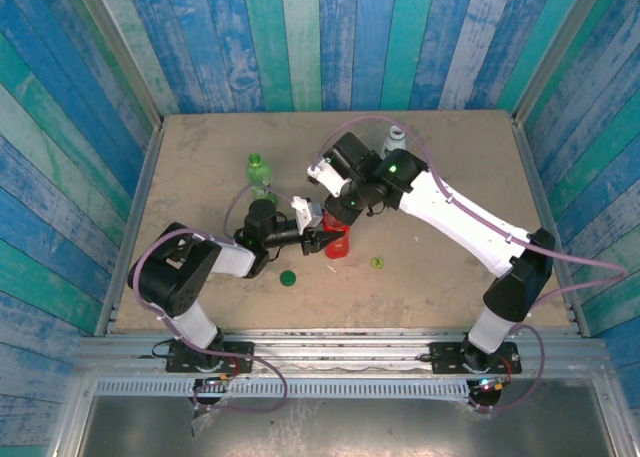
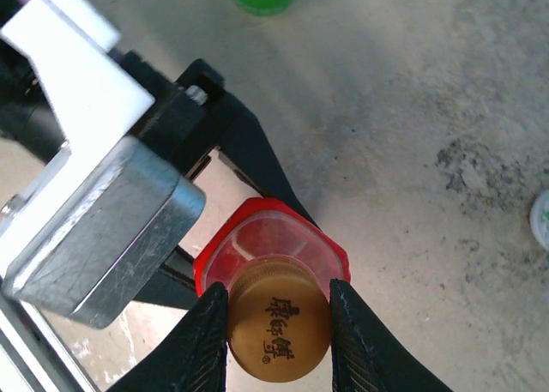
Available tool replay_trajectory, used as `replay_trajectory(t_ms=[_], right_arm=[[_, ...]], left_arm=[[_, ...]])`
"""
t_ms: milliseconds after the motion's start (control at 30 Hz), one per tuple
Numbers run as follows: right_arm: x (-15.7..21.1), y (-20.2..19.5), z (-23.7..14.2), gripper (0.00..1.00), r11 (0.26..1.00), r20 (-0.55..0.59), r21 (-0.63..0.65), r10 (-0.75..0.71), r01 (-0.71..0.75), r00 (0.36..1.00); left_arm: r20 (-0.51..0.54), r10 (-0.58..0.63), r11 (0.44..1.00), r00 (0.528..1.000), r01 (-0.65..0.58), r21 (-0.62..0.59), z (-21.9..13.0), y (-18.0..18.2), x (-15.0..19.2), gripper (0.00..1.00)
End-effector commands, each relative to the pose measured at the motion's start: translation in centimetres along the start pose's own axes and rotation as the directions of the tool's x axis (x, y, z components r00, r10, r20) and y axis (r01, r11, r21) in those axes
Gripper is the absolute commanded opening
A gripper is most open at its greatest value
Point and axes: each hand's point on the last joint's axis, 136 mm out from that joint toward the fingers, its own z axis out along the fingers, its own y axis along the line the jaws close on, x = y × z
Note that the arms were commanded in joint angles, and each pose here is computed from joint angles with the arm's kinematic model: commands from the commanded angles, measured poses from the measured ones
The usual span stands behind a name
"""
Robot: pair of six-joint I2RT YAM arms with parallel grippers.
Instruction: Screw on the bottle caps
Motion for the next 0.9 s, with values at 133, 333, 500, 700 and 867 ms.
replay_trajectory(t_ms=[133, 333, 500, 700, 867], right_arm=[[4.2, -0.5, 2.0, 0.26, 0.989, -0.123, 0.118, 0.107, -0.093, 0.987], [3.7, 1.2, 1.4, 0.26, 0.973, -0.053, -0.029, -0.232, 0.231, 0.971], [3.1, 1.3, 1.2, 0.3, 0.944, -0.032, -0.087, -0.323, 0.319, 0.946], [2.0, 0.8, 0.2, 0.44, 0.96, -0.01, -0.055, -0.275, 0.274, 0.961], [0.0, -0.3, -2.1, 0.76, 0.99, 0.084, 0.027, -0.138, 0.136, 0.987]], left_arm=[[-0.113, -0.13, 0.992, 0.985, 0.129, -0.019, 0.0, -0.3, 3.7, 0.53], [-0.108, -0.123, 0.992, 0.986, 0.127, 0.022, -0.1, -1.0, 3.3, 0.53], [-0.113, -0.118, 0.992, 0.987, 0.122, 0.028, -0.1, -1.1, 3.3, 0.53], [-0.115, -0.119, 0.992, 0.986, 0.123, 0.025, -0.1, -1.0, 3.3, 0.53], [-0.114, -0.119, 0.992, 0.986, 0.122, 0.024, 0.0, -1.0, 3.3, 0.53]])
